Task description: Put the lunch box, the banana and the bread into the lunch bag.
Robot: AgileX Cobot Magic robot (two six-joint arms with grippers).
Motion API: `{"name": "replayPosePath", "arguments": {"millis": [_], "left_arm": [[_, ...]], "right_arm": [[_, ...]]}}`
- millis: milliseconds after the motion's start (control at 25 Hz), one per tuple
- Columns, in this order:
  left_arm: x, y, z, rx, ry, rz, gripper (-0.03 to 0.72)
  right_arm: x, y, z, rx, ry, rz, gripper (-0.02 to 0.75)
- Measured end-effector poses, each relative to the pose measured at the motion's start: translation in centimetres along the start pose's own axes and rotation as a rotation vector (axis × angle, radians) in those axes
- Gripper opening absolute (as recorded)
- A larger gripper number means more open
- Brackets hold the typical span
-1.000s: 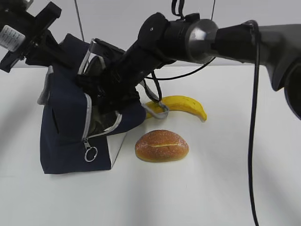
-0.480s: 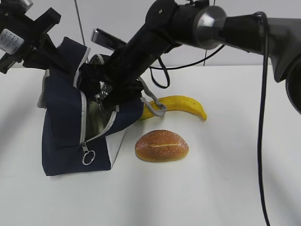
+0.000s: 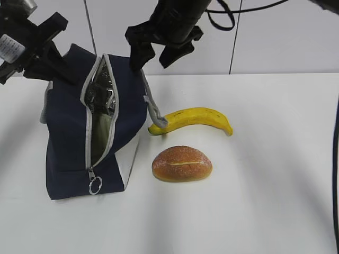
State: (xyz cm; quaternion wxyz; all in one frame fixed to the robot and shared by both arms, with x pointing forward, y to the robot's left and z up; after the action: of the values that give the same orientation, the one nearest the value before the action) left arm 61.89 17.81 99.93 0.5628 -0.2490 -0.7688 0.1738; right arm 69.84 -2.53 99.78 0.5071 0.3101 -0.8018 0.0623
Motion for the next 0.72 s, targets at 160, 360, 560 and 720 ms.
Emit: {"name": "replayPosePath", "arguments": {"millis": [160, 360, 560, 720], "left_arm": [[0.0, 0.0, 0.1, -0.001, 0.005, -0.001, -0.003], [0.0, 0.2, 0.5, -0.008, 0.027, -0.01, -0.003], [0.0, 0.3, 0.6, -0.011, 0.032, -0.016, -0.003], [0.0, 0.3, 0.6, -0.014, 0.032, -0.018, -0.003]], "right_arm": [[2.9, -1.5, 0.6, 0.035, 0.001, 0.124, 0.585], [2.4, -3.5, 3.8, 0.113, 0.114, 0.199, 0.585], [1.5, -7.4, 6.2, 0.246, 0.233, 0.276, 0.585], [0.4, -10.3, 7.3, 0.309, 0.291, 0.279, 0.585]]}}
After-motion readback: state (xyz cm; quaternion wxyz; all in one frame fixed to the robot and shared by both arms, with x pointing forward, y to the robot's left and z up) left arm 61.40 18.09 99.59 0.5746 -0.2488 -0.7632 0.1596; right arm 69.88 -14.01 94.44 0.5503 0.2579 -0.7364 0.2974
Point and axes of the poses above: a point on each arm's last joint axis where the gripper is mounted, x pointing back along that axis away from the gripper, y along the wrist's bending axis when the last joint is at zero, z = x × y, the point moved 9 cm from there along -x, pointing out along that axis toward the gripper, and after that the axes turned 5 degrees about -x, right-handed, at the moved point
